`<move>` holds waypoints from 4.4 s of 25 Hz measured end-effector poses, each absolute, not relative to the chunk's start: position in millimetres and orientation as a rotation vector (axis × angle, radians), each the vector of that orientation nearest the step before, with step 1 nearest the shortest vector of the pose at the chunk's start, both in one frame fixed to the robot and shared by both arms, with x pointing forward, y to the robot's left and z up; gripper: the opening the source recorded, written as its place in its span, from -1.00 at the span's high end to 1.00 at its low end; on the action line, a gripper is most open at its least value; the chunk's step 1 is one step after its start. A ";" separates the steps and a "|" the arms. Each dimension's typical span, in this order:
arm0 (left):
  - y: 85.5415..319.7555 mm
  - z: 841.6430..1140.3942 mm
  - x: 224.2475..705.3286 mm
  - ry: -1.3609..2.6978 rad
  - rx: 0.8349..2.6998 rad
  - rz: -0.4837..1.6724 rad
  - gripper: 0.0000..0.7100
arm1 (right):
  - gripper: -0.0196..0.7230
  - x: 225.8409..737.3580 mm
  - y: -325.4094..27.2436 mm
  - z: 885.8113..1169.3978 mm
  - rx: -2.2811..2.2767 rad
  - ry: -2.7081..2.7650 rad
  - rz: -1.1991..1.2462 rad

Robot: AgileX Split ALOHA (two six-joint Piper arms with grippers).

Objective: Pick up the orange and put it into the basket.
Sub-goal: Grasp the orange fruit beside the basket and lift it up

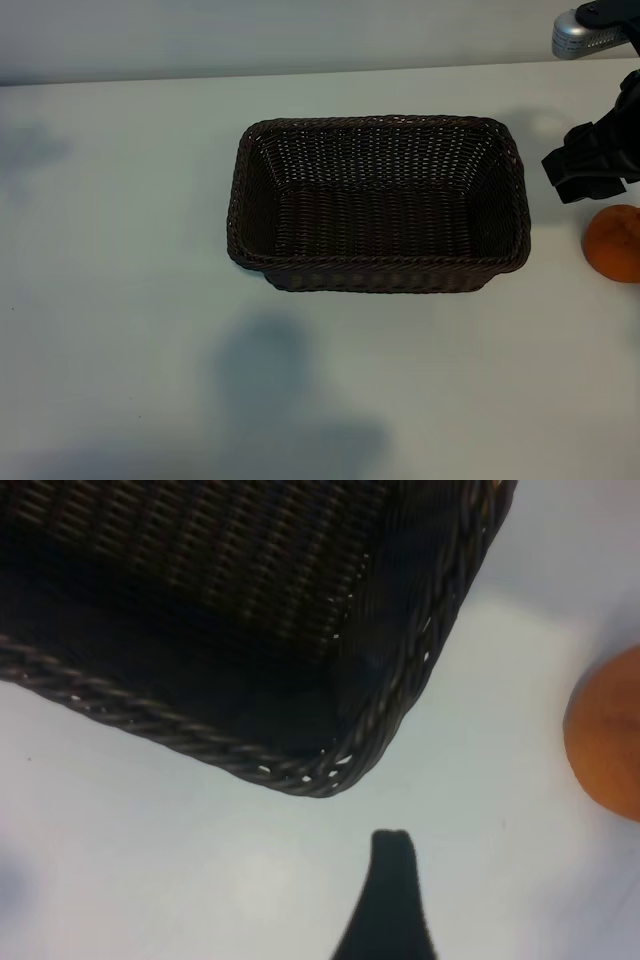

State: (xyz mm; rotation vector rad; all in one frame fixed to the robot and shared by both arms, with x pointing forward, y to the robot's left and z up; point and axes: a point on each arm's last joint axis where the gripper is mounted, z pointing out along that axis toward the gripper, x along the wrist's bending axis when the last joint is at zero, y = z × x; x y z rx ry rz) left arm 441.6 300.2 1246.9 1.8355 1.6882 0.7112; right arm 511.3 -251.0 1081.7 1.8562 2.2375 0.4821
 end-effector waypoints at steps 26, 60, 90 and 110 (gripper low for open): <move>296.9 1083.2 225.8 1.573 1.616 0.869 -0.68 | -0.59 511.3 -251.0 1081.7 1.857 2.238 0.481; 298.4 1043.3 225.5 1.623 1.650 0.846 -0.68 | -0.59 512.0 -254.7 1081.5 1.896 2.178 0.445; 298.2 1041.7 225.4 1.625 1.647 0.842 -0.68 | -0.59 576.1 -321.7 966.6 2.246 2.008 0.103; 298.2 1041.7 225.4 1.624 1.648 0.842 -0.68 | 0.26 582.5 -348.9 923.9 2.412 1.988 0.081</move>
